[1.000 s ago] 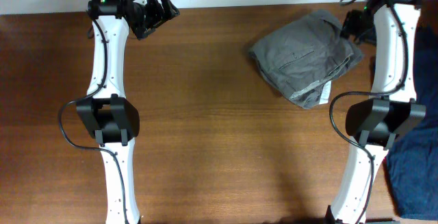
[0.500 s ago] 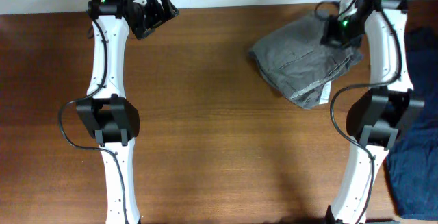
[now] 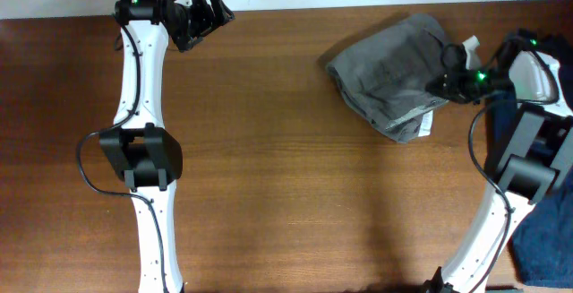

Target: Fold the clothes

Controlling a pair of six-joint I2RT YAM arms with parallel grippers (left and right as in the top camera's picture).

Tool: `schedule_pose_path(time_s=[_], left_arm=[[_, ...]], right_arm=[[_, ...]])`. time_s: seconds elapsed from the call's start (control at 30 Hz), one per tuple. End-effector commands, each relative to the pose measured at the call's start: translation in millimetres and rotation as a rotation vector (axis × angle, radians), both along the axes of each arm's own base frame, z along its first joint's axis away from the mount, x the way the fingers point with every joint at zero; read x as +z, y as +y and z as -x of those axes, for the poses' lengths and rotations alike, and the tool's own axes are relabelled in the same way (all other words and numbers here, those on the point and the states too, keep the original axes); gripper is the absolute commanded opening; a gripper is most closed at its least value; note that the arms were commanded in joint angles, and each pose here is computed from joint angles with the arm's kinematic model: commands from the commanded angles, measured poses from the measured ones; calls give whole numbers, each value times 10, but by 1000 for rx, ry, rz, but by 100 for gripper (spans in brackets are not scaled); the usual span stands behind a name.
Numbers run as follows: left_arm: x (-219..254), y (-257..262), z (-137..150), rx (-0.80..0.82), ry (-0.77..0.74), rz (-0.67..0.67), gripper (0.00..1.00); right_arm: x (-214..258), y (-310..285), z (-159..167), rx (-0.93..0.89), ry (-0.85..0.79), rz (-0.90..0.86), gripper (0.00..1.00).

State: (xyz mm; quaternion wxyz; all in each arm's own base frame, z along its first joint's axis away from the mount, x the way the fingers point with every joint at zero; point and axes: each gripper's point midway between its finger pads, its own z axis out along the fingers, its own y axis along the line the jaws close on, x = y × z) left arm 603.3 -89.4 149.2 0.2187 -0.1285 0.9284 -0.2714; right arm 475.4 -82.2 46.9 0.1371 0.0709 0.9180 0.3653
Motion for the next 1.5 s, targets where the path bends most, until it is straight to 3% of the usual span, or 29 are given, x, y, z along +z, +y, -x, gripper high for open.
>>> schedule_pose_path(time_s=[0.0,0.17,0.23,0.33,0.5,0.77,1.03,1.2,1.47], left_arm=[[227,11,30,-12,-44,-15,99],[207,10,61,-12,-28,-15,99],[193,13,81,-12,-17,-15,99],[192,13,80,-12,-17,-16,99],[199,14,71,-11,-22,-16,99],[198,13,74,-12,-21,-16,99],[194,13,79,-12,-18,-16,99],[194,14,79,-12,-18,-16,99],[193,19,78,-11,-18,-17,99]], right_arm=[[112,29,-18,-17,-34,-84,27],[617,67,-144,-31,-158,-208,27],[1180,205,-218,0,-299,-348,27],[1541,441,-231,58,-380,-433,28],[1209,974,-219,148,-250,-340,31],[482,1819,-113,295,-68,-346,33],[-83,1840,-45,270,59,-387,33],[56,1650,-80,221,50,-427,27],[1075,1293,-240,208,-173,-410,31]])
